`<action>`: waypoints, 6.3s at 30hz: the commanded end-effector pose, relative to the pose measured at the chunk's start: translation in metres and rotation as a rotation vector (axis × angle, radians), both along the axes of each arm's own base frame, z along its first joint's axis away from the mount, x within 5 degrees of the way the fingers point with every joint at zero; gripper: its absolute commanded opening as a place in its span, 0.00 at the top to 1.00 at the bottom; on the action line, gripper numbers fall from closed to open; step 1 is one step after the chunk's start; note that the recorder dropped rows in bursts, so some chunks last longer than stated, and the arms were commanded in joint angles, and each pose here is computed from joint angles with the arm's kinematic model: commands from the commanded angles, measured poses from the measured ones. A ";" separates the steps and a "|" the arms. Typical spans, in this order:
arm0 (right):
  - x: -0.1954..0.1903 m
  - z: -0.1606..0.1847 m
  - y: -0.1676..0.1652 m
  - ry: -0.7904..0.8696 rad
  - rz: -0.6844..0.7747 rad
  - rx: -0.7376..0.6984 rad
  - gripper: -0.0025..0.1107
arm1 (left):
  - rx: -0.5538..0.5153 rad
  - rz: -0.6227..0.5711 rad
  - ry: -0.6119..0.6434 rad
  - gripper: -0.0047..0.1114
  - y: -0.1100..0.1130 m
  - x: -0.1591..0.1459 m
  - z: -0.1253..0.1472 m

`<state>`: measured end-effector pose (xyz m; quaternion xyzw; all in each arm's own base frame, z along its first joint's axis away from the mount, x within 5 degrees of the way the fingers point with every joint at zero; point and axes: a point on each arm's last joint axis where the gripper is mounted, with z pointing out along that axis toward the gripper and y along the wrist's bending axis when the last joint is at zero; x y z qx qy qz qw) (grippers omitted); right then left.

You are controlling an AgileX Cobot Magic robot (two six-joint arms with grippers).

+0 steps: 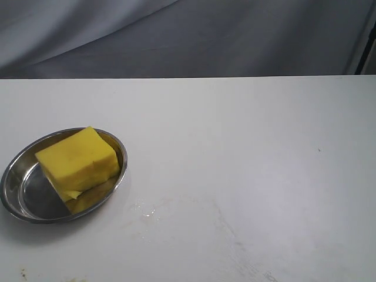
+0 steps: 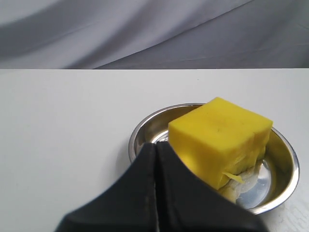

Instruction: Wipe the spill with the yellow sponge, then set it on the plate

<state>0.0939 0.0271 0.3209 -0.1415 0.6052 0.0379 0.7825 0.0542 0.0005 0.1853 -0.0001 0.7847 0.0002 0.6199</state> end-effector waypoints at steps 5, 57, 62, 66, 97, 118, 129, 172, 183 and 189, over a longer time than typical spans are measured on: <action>-0.009 -0.027 -0.016 0.265 -0.157 -0.106 0.98 | -0.003 0.002 -0.011 0.96 0.000 0.000 0.000; -0.034 -0.081 -0.039 0.177 -0.461 0.053 0.98 | -0.003 0.002 -0.011 0.96 0.000 0.000 0.000; -0.035 -0.082 -0.039 0.176 -0.471 0.025 0.98 | -0.003 0.002 -0.011 0.96 0.000 0.000 0.000; -0.036 -0.098 -0.039 0.194 -0.477 0.020 0.98 | -0.003 0.002 -0.011 0.96 0.000 0.000 0.000; -0.038 -0.138 -0.038 0.498 -0.454 0.080 0.98 | -0.003 0.002 -0.011 0.96 0.000 0.000 0.000; -0.038 -0.138 -0.035 0.501 -0.404 0.093 0.98 | -0.003 0.002 -0.011 0.96 0.000 0.000 0.000; -0.038 -0.138 -0.036 0.500 -0.430 0.099 0.98 | -0.003 0.002 -0.011 0.96 0.000 0.000 0.000; -0.037 -0.138 -0.025 0.505 -0.231 0.048 0.98 | -0.003 0.002 -0.011 0.96 0.000 0.000 0.000; -0.037 -0.138 -0.025 0.505 -0.226 0.046 0.98 | -0.003 0.002 -0.011 0.96 0.000 0.000 0.000; -0.037 -0.138 -0.025 0.505 -0.226 0.046 0.98 | -0.003 0.002 -0.011 0.96 0.000 0.000 0.000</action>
